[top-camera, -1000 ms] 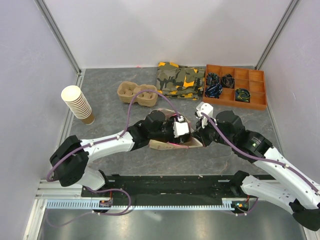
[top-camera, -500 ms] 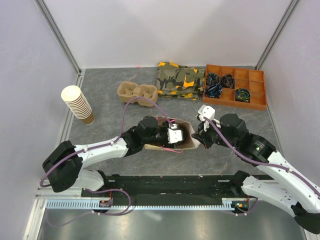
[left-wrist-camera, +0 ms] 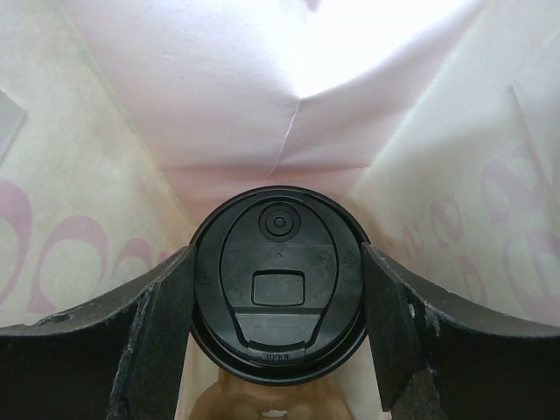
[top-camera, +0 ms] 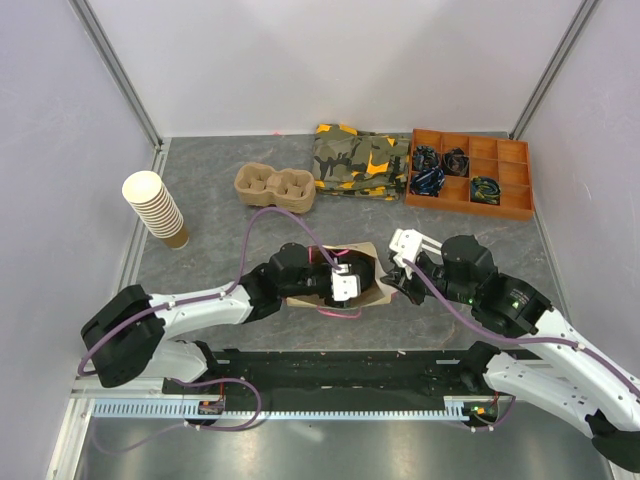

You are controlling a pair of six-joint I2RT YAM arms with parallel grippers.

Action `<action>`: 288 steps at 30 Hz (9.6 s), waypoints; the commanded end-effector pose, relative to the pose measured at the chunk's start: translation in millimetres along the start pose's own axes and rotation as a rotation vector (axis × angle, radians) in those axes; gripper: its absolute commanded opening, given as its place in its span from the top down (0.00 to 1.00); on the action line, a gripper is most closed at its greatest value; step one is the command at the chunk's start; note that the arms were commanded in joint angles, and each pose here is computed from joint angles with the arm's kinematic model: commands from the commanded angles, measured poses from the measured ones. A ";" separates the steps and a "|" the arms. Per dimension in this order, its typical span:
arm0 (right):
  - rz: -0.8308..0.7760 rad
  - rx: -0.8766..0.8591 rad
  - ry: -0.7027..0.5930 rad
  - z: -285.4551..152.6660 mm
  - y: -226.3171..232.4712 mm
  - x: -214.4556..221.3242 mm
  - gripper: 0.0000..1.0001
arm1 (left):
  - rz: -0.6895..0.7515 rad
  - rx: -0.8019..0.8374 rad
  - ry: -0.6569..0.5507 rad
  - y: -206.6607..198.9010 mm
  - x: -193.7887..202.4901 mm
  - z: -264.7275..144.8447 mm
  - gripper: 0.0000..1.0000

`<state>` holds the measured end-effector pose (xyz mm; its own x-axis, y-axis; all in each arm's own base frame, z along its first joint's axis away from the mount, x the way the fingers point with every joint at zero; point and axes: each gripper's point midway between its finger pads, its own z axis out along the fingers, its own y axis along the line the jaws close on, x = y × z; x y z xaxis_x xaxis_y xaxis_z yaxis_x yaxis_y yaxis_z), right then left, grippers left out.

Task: Pack the takeout coffee

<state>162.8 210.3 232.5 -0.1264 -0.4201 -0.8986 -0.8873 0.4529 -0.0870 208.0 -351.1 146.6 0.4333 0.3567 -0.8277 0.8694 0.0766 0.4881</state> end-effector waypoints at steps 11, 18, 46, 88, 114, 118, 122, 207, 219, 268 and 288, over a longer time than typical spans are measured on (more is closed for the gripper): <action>0.131 0.041 0.067 2.7 -9.8 -19.4 1.00 | -0.108 0.120 0.241 -24.2 45.5 -3.1 0.53; 0.174 0.054 0.068 1.5 -10.7 -22.8 1.00 | -0.128 0.117 0.268 -12.3 36.9 -6.4 0.33; 0.289 0.124 0.132 8.8 -20.6 -18.5 1.00 | -0.153 0.090 0.197 25.4 -9.6 -0.5 0.00; 0.363 0.181 0.193 17.9 -34.9 -12.3 1.00 | -0.080 0.076 0.041 57.2 -71.1 -22.6 0.00; 0.412 0.219 0.223 17.1 -47.8 -23.5 1.00 | -0.126 0.014 -0.130 91.5 -117.3 -44.4 0.01; 0.426 0.220 0.235 17.7 -49.6 -23.8 1.00 | -0.133 -0.030 -0.159 103.4 -125.2 -50.0 0.01; 0.462 0.223 0.264 17.1 -53.6 -20.3 1.00 | -0.204 -0.096 -0.194 130.6 -136.6 -55.7 0.01; 0.191 0.570 0.318 -90.4 -254.7 -37.1 0.05 | -0.600 -0.764 -0.211 310.3 -126.4 -175.9 0.00; 0.158 0.256 0.838 -46.5 -269.1 121.0 0.35 | -0.649 -0.800 -0.129 305.5 -103.4 -194.8 0.01; 0.104 0.258 1.009 2.1 -297.4 226.5 1.00 | -0.661 -0.771 -0.047 293.3 -84.5 -191.7 0.00; 0.124 0.349 -0.467 -105.5 -225.4 -298.1 1.00 | -0.715 -0.799 -0.091 303.6 -91.3 -191.7 0.00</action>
<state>402.6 90.9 504.1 -0.0353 -0.2820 -0.9588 -0.5100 0.8301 -0.2254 389.5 -184.0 395.1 -0.1159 -0.0223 -0.9930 0.5416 0.8366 -0.0820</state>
